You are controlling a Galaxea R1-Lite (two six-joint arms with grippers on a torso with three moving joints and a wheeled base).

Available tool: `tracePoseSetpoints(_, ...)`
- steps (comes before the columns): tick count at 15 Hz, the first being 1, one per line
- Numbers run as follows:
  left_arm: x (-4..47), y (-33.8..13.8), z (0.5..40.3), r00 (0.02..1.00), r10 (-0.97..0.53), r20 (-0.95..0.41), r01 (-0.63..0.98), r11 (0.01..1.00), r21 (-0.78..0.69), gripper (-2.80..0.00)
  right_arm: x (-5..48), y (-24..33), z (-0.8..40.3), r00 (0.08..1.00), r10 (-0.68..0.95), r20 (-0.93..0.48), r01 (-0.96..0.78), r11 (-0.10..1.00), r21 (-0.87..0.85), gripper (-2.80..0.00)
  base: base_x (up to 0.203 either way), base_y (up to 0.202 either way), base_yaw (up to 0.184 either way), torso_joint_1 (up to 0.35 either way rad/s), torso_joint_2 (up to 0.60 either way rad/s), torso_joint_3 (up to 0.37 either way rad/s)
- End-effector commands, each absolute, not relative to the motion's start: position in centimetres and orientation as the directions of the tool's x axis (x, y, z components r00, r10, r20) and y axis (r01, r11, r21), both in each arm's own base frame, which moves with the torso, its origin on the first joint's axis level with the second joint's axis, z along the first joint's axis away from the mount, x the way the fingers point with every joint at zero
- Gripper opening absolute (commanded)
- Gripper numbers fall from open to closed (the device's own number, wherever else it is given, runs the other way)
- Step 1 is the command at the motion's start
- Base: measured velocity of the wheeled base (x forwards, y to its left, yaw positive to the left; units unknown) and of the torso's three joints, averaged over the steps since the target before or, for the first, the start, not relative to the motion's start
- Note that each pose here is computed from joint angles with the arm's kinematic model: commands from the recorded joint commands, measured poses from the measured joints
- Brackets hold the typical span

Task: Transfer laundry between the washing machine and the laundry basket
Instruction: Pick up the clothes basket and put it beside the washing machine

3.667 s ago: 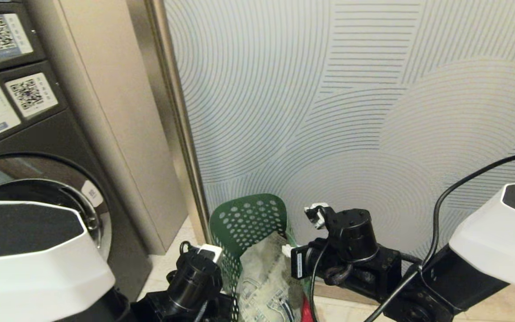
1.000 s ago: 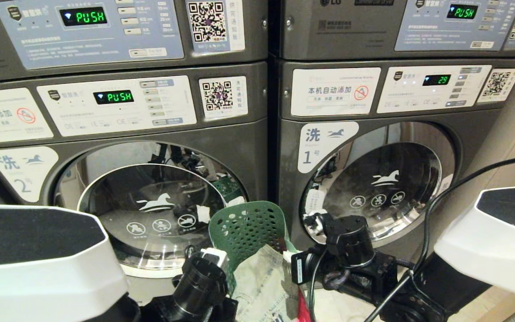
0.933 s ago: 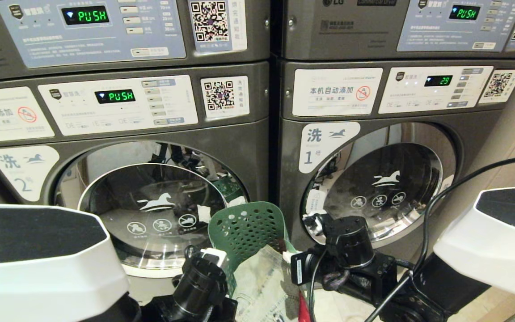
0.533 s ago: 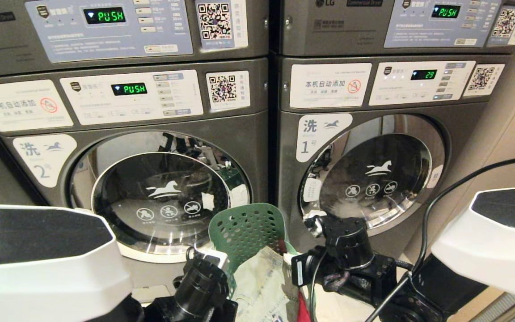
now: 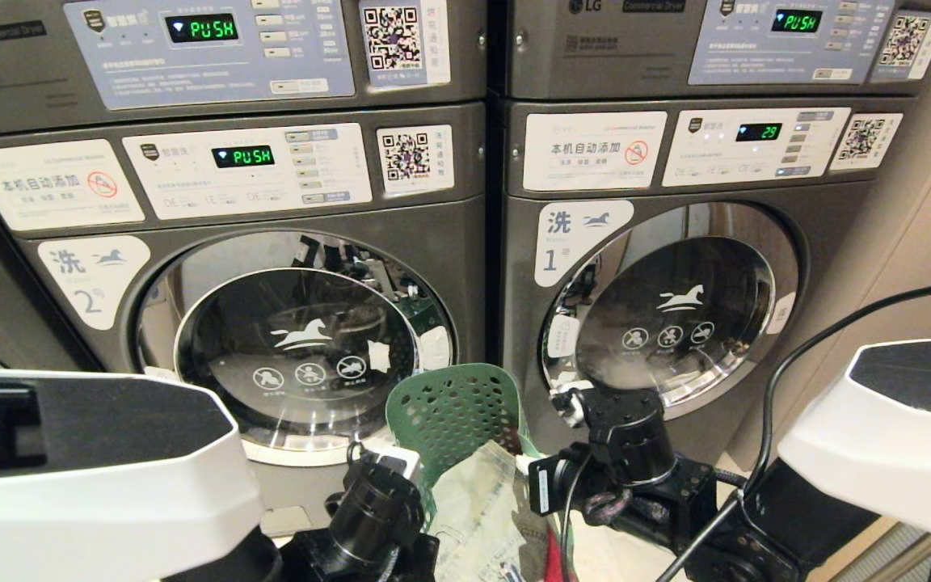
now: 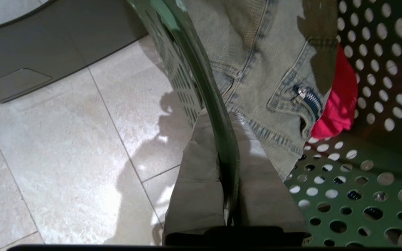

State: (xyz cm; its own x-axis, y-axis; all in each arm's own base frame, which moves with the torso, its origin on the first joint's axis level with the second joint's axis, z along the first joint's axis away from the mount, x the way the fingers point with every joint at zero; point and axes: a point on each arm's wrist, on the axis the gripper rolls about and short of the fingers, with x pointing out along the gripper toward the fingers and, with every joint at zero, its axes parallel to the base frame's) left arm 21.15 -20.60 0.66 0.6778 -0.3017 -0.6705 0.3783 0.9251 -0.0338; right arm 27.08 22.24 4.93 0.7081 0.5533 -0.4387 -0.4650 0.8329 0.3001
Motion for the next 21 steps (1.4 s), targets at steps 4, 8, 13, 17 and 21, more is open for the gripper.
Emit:
tracePoseSetpoints(4,22.1,-22.7,0.3,0.688,-0.334,-0.644,0.403,0.914,-0.044,-2.80,28.9,19.7,4.8,0.762,0.474,-0.441,-0.379,0.879,0.290,-2.80,0.000,0.000,0.000,0.000,0.00,0.000)
tracePoseSetpoints(8,22.3,-25.2,0.1,0.687,-0.383,-0.617,0.449,0.892,-0.054,-2.80,30.0,17.5,4.7,0.791,0.418,-0.448,-0.345,0.908,0.237,-2.80,0.000,0.000,0.000,0.000,0.00,0.000)
tracePoseSetpoints(13,21.8,-27.6,-0.7,0.673,-0.424,-0.607,0.497,0.866,-0.053,-2.80,30.2,15.7,4.1,0.797,0.373,-0.474,-0.303,0.927,0.220,-2.80,0.000,0.000,0.000,0.000,0.00,0.000)
tracePoseSetpoints(17,22.7,-30.4,-1.0,0.678,-0.467,-0.567,0.529,0.846,-0.063,-2.80,30.6,14.1,3.9,0.808,0.332,-0.486,-0.265,0.942,0.204,-2.80,0.000,0.000,0.000,0.000,0.00,0.000)
tracePoseSetpoints(21,23.2,-32.4,-2.5,0.675,-0.483,-0.558,0.545,0.836,-0.065,-2.80,30.3,12.7,2.5,0.817,0.299,-0.492,-0.239,0.954,0.183,-2.80,0.000,0.000,0.000,0.001,0.00,-0.008)
